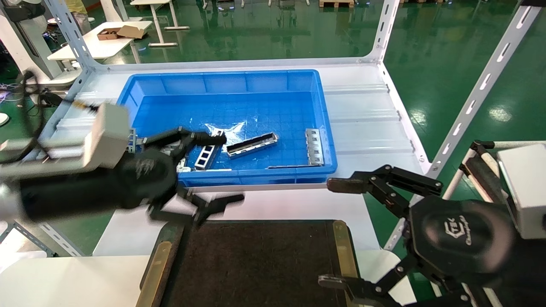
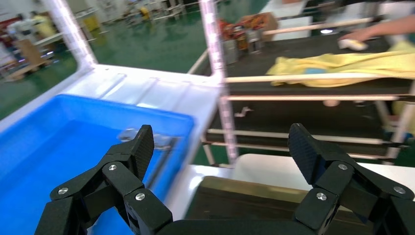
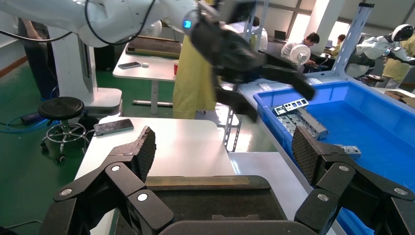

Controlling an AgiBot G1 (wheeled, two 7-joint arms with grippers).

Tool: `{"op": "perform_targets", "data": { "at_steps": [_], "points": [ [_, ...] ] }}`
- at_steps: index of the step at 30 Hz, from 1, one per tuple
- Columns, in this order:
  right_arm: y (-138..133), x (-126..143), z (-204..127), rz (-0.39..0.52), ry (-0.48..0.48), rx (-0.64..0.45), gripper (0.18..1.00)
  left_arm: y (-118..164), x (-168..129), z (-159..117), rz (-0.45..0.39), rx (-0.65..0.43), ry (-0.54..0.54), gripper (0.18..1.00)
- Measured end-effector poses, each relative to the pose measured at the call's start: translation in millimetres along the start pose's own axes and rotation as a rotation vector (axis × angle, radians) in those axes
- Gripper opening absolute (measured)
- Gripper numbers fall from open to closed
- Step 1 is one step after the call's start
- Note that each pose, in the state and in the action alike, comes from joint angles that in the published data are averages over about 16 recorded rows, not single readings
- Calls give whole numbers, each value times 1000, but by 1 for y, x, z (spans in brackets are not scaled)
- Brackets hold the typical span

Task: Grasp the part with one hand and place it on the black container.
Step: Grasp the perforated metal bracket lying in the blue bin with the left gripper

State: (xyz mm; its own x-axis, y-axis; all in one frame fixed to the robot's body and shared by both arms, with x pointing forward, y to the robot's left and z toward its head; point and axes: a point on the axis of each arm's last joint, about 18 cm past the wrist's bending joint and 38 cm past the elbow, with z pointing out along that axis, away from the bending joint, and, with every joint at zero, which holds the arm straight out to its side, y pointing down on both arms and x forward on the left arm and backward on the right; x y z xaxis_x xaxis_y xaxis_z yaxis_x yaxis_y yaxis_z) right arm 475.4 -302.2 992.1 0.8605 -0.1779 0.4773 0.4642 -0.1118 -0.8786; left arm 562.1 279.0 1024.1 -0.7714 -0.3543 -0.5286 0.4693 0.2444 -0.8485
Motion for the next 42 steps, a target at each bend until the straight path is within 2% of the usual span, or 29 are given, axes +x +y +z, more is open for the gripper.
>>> {"op": "perform_targets", "data": {
  "at_steps": [11, 24, 33, 42],
  "points": [
    [0, 0, 0, 0, 0, 0, 1001, 10, -54, 62, -47, -47, -117, 1001],
    [0, 0, 0, 0, 0, 0, 1001, 31, -93, 128, -96, -123, -239, 1001],
    [0, 0, 0, 0, 0, 0, 1001, 40, -108, 157, -142, -167, -303, 1001],
    [0, 0, 0, 0, 0, 0, 1001, 49, -115, 169, -172, -207, -345, 1001]
  ]
}}
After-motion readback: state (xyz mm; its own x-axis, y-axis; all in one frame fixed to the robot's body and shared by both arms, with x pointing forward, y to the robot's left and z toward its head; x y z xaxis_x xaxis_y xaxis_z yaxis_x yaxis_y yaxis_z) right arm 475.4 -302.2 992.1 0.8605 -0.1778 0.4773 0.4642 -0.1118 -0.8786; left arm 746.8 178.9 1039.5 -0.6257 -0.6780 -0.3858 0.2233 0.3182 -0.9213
